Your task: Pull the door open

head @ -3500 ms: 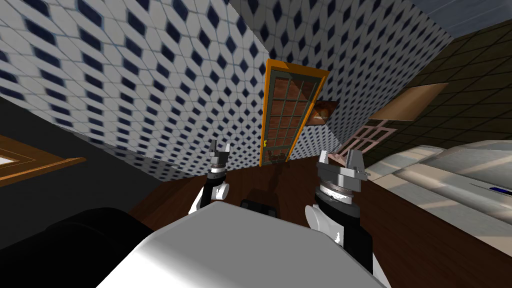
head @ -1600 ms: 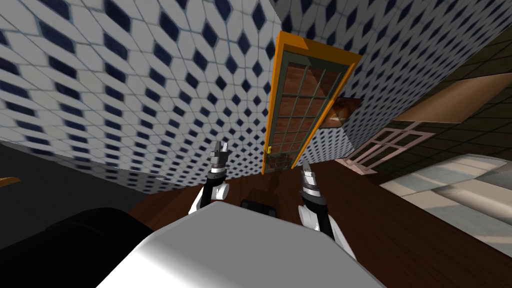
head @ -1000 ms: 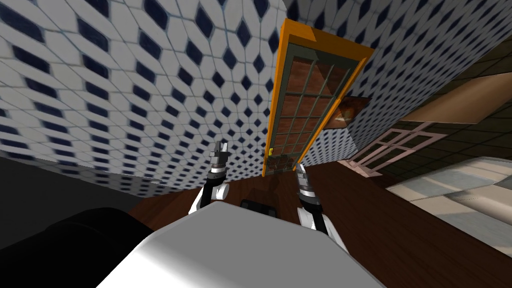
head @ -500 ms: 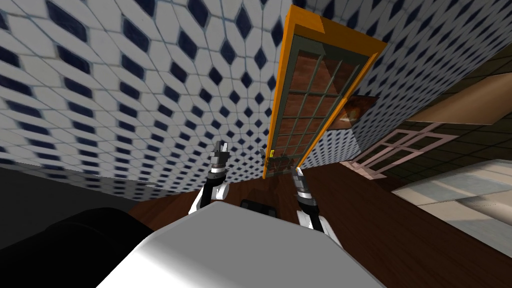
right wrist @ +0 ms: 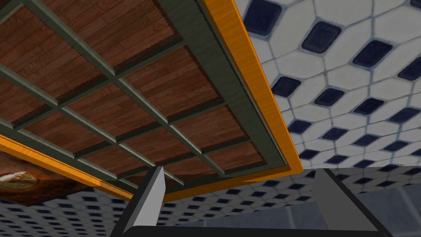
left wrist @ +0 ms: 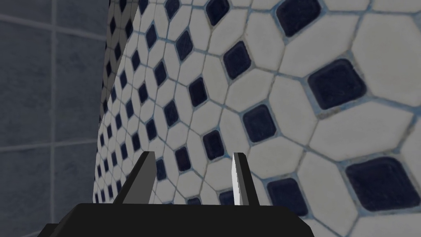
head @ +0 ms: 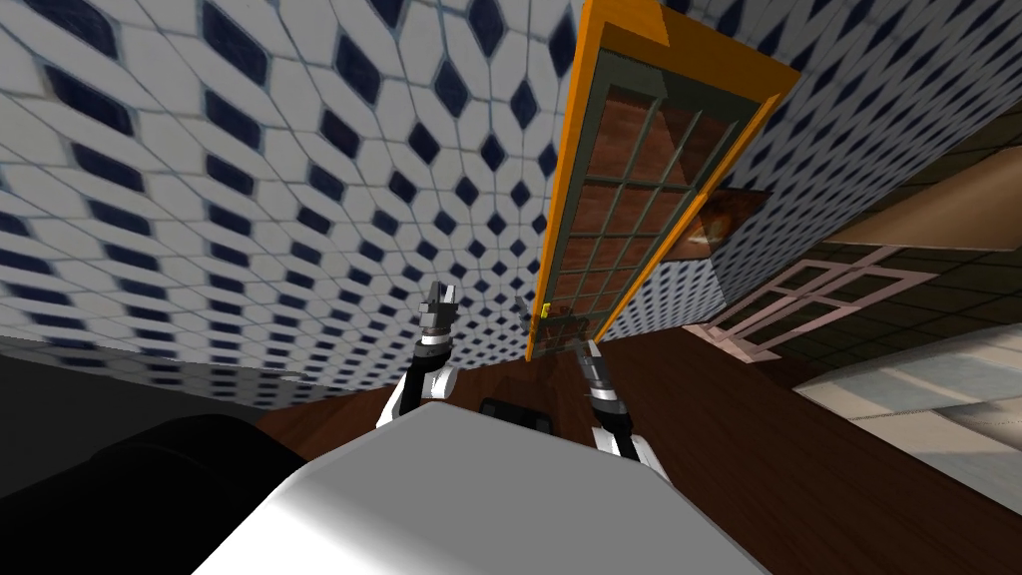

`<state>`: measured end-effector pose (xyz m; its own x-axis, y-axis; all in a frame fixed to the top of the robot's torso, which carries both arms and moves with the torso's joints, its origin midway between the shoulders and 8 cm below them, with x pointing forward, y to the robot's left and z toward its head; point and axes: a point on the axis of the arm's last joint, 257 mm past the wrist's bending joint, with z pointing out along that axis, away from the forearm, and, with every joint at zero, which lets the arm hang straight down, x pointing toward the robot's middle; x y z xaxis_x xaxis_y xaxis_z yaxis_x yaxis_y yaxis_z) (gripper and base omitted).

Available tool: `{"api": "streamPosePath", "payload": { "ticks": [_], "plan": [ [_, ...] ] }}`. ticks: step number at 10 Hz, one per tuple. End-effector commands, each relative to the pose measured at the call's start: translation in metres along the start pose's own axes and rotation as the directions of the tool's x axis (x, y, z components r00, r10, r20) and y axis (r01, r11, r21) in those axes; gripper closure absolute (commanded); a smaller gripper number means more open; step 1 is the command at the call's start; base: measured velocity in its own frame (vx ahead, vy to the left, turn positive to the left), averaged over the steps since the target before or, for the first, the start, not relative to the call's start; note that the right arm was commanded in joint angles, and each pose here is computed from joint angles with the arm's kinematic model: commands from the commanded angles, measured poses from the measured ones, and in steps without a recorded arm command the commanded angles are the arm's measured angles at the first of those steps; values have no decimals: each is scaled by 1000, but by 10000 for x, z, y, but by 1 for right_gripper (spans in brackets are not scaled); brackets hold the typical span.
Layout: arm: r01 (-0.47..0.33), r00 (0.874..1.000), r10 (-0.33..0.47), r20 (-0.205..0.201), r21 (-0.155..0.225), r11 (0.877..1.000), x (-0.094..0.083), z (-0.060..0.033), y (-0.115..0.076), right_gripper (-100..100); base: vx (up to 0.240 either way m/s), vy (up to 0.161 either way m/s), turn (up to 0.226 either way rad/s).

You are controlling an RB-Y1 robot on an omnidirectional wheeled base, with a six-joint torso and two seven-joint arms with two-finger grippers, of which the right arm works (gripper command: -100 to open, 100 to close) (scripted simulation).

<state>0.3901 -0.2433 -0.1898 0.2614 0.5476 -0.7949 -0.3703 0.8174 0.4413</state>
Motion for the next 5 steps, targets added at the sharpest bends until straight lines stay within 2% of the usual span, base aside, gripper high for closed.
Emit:
{"api": "streamPosePath", "payload": {
  "ticks": [1,5],
  "plan": [
    [37,999,-37,-28,1,999,117,-38,-36,-100,101,22,0],
    [117,988,-117,-98,-2,993,405,-189,-142,-100,99,25,-1]
  ]
}}
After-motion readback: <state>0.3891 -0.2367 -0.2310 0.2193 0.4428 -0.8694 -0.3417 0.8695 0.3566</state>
